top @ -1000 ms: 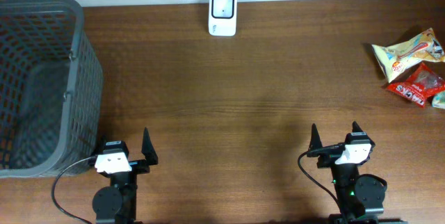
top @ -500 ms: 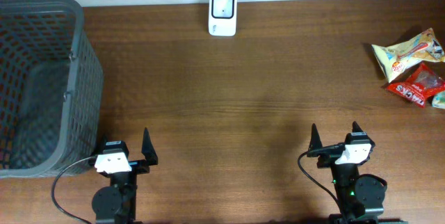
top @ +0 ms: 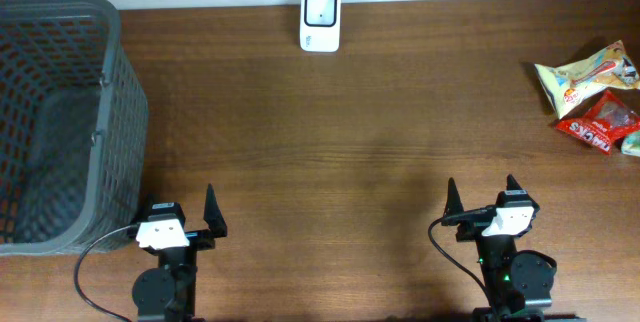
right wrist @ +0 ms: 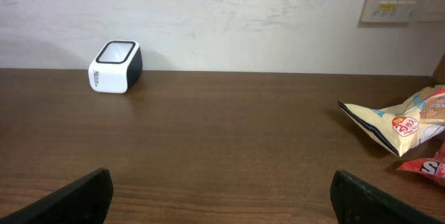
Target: Scan the item barcode
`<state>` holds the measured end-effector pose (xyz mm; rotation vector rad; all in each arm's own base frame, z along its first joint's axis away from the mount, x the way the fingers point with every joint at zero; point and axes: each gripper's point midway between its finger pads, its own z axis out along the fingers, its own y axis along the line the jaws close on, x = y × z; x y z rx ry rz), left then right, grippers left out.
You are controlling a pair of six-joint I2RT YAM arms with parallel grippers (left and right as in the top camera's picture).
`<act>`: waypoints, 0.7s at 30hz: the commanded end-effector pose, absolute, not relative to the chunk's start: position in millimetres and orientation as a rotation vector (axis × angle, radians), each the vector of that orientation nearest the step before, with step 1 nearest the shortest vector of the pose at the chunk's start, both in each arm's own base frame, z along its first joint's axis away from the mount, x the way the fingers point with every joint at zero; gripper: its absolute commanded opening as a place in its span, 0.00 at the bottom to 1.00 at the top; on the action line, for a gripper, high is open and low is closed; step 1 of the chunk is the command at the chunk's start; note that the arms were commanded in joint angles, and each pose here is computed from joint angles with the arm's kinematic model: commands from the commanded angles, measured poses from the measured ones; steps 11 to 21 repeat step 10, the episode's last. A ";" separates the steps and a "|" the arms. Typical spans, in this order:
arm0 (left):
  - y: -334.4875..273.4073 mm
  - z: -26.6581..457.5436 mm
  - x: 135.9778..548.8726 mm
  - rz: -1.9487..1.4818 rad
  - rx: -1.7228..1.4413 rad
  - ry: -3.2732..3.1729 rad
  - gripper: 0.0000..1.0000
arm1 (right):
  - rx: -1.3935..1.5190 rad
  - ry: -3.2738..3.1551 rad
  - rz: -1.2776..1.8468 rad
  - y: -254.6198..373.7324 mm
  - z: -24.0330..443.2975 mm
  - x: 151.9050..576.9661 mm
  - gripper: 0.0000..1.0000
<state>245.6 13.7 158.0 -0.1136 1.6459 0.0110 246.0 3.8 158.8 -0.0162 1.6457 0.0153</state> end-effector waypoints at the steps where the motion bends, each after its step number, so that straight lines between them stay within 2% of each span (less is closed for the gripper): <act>1: 15.3 157.5 245.3 0.028 -0.106 1.643 0.99 | -0.017 1.648 0.012 4.0 155.8 246.0 0.99; 21: 15.3 157.5 245.3 0.028 -0.106 1.643 0.99 | -0.017 1.648 0.012 4.0 155.8 246.0 0.99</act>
